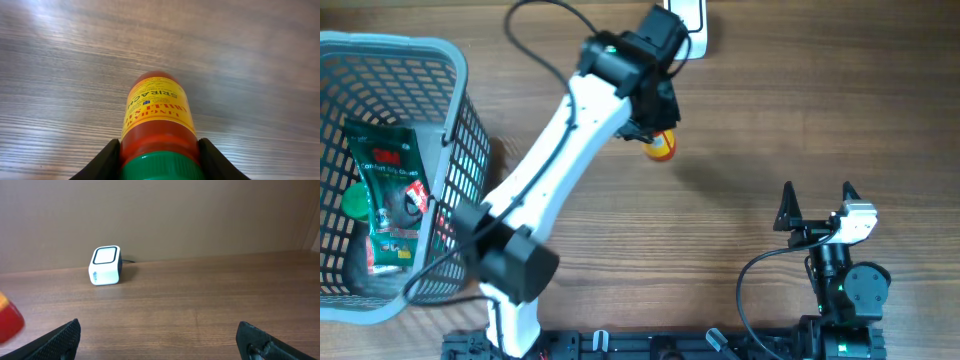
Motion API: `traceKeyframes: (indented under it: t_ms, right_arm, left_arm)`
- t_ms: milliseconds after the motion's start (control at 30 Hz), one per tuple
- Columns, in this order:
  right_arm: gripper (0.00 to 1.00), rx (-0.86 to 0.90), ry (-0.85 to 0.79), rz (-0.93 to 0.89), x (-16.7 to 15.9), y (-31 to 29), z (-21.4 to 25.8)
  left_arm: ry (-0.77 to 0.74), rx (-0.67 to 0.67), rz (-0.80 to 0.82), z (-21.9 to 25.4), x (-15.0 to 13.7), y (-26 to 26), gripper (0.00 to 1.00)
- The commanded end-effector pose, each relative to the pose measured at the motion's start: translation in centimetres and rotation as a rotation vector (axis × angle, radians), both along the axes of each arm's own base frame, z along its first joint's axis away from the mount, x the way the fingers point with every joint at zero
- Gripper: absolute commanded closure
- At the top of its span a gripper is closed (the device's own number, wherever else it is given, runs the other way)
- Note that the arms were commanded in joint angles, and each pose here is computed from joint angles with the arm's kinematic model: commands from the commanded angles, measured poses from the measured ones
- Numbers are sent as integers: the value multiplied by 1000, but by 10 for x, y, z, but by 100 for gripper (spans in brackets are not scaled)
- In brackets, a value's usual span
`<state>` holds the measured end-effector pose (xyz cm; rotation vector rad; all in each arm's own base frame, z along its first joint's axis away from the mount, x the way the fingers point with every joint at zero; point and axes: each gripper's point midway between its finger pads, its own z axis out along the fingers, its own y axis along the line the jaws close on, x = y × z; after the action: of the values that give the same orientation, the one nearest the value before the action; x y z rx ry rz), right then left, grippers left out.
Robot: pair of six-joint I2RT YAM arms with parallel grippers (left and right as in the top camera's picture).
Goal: Scan the item barcode
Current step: 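Lift bottle out with left gripper and set it on table center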
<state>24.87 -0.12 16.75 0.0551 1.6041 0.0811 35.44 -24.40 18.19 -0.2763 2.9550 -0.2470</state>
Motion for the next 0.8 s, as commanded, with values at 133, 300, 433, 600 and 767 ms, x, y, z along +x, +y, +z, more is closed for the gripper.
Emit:
traceKeyframes:
  t_ms: [133,300,433,600,767]
  right_arm:
    - [0,-7,-3,-1,0,0,0]
    - [0,-6,-3,-1,0,0,0]
    - [2,-6,-3,-1,0,0,0]
    - [0,-6,-3,-1,0,0,0]
    - [0,-6,-3,-1,0,0,0]
  left_arm:
    - [43,86,-45,-52,12,-13,68]
    - [15,124,-51,-58,17,-15,44]
    - [-3,131,-53,-48,15,-12,9]
    - [-118,109,-101,7,20,-3,0]
    - [-381,92,66,128,36,65,0]
